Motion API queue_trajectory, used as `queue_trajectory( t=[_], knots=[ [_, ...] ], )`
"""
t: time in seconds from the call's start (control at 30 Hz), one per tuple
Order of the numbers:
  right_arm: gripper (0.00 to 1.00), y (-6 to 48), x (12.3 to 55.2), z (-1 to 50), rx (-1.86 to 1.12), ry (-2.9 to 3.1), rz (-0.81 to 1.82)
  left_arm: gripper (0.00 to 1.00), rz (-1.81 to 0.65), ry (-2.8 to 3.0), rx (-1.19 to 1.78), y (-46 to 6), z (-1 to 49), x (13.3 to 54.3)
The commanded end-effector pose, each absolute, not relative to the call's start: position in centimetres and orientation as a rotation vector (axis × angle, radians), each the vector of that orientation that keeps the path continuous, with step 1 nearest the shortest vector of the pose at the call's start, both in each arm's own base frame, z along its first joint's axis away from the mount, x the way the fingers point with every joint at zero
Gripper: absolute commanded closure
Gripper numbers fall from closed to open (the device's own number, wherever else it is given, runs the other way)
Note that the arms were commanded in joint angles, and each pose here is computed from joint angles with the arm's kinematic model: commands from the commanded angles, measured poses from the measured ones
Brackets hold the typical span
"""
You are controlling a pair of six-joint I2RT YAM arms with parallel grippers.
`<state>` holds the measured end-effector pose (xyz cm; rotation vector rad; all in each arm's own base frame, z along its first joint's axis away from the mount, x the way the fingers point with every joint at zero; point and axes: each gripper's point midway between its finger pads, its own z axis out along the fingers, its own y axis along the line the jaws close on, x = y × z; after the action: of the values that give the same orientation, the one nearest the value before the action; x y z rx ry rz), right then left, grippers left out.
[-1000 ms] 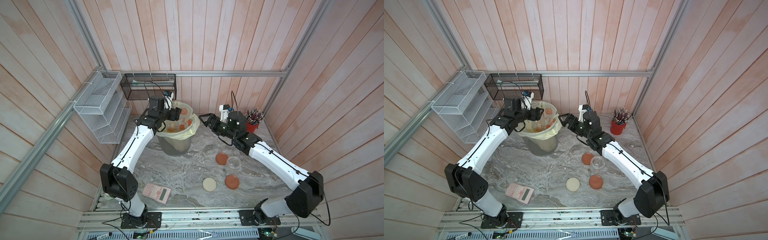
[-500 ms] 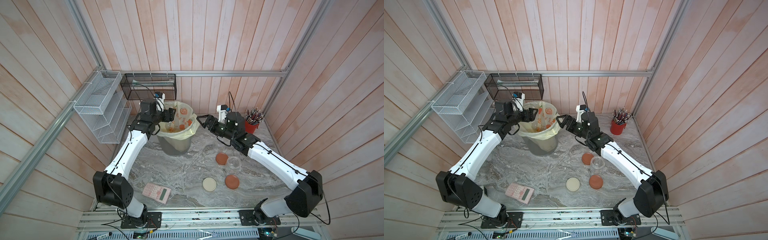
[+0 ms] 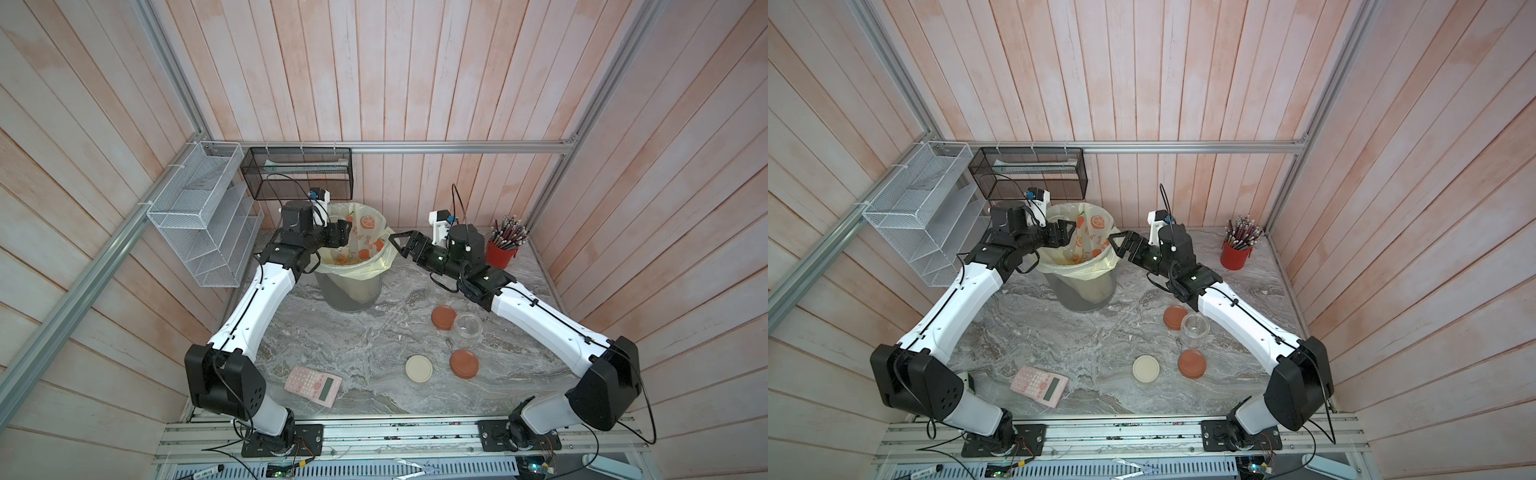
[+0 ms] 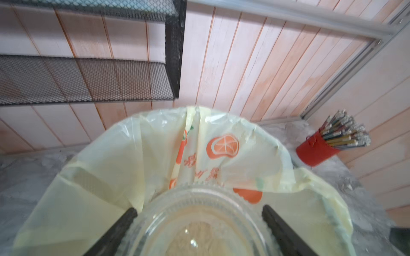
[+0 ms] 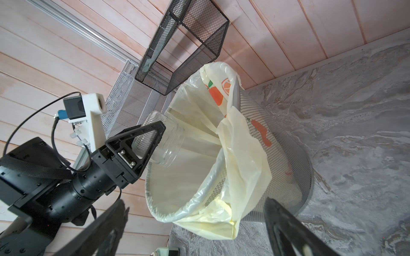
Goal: Empty expired oatmeal from jars
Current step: Pour the expired oatmeal into the trash bin.
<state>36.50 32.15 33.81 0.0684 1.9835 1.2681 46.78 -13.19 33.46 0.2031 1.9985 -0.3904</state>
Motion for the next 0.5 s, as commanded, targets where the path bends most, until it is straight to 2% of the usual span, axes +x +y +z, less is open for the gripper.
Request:
queue_trajectory(
  t=[0.0, 0.07, 0.13, 0.2, 0.23, 0.27, 0.37, 0.43, 0.47],
  knots=[
    [0.02, 32.7, 36.4, 35.3, 0.031, 1.945, 1.285, 0.97, -0.389, 1.971, 0.226, -13.2, 35.8, 46.9],
    [0.02, 32.7, 36.5, 35.3, 0.038, 1.939, 1.285, 0.91, -0.35, 1.93, 0.234, -13.6, 35.2, 47.1],
    [0.02, 32.9, 36.2, 35.5, 0.03, 1.939, 1.291, 0.96, -0.327, 1.955, 0.212, -13.2, 35.7, 47.1],
    [0.02, 32.7, 36.0, 35.5, 0.032, 1.934, 1.283, 0.9, -0.316, 1.909, 0.218, -13.3, 35.8, 47.3],
    [0.02, 32.6, 36.0, 35.4, 0.043, 1.93, 1.281, 0.91, -0.307, 1.9, 0.211, -13.3, 36.2, 48.0],
    [0.02, 32.6, 36.0, 35.3, 0.047, 1.929, 1.283, 0.96, -0.31, 1.95, 0.217, -13.6, 35.6, 48.6],
    [0.02, 32.8, 36.0, 35.5, 0.019, 1.933, 1.278, 1.0, -0.42, 1.988, 0.252, -15.1, 34.7, 46.6],
    [0.02, 32.7, 35.7, 35.6, 0.03, 1.918, 1.285, 0.87, -0.406, 1.852, 0.144, -12.7, 35.7, 47.1],
    [0.02, 32.6, 35.7, 35.6, 0.039, 1.912, 1.29, 0.94, -0.479, 1.875, 0.125, -12.1, 36.5, 48.0]
  ],
)
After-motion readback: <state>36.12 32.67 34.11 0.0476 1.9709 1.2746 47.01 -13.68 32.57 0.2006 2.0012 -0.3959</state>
